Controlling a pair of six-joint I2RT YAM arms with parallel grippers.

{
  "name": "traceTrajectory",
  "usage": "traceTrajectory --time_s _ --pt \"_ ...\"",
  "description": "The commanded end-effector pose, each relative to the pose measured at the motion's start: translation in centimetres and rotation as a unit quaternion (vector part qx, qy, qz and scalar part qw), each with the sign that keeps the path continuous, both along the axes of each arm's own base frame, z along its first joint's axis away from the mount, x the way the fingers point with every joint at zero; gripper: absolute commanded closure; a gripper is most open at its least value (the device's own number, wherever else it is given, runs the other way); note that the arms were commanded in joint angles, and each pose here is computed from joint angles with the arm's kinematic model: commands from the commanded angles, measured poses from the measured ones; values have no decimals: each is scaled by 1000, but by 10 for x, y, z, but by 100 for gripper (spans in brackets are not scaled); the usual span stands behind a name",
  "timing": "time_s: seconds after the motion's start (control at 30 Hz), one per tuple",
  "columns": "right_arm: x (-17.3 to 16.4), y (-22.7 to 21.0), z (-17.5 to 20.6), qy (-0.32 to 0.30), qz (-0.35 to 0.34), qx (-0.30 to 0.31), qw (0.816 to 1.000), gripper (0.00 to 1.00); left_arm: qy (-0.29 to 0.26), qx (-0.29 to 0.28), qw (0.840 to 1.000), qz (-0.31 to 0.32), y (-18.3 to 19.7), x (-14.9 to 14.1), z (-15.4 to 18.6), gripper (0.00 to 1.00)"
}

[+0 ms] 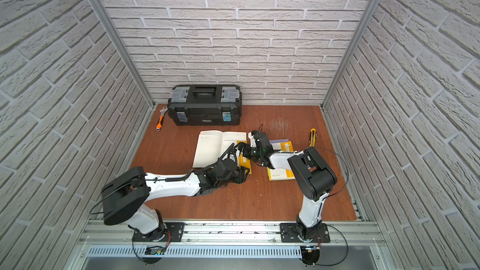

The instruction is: Close the notebook

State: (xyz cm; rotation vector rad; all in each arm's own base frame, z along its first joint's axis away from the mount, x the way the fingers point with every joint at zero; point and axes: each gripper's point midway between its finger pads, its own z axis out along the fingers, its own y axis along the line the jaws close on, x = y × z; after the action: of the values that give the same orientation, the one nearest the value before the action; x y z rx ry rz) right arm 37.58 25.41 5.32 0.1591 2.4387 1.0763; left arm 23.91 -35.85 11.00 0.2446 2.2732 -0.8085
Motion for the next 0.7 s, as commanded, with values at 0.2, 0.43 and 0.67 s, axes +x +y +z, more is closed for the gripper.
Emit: traceTrajectory --time_s 0.2,0.43,0.67 --pt "-16 -1 -19 20 14 -14 1000 0 38 -25 998 47 53 20 -4 45" --pt "-17 -3 -18 20 16 -20 999 0 63 -45 993 90 90 36 -8 47" --pt "-19 -4 -17 19 18 -22 999 0 111 -39 985 130 98 51 -30 49"
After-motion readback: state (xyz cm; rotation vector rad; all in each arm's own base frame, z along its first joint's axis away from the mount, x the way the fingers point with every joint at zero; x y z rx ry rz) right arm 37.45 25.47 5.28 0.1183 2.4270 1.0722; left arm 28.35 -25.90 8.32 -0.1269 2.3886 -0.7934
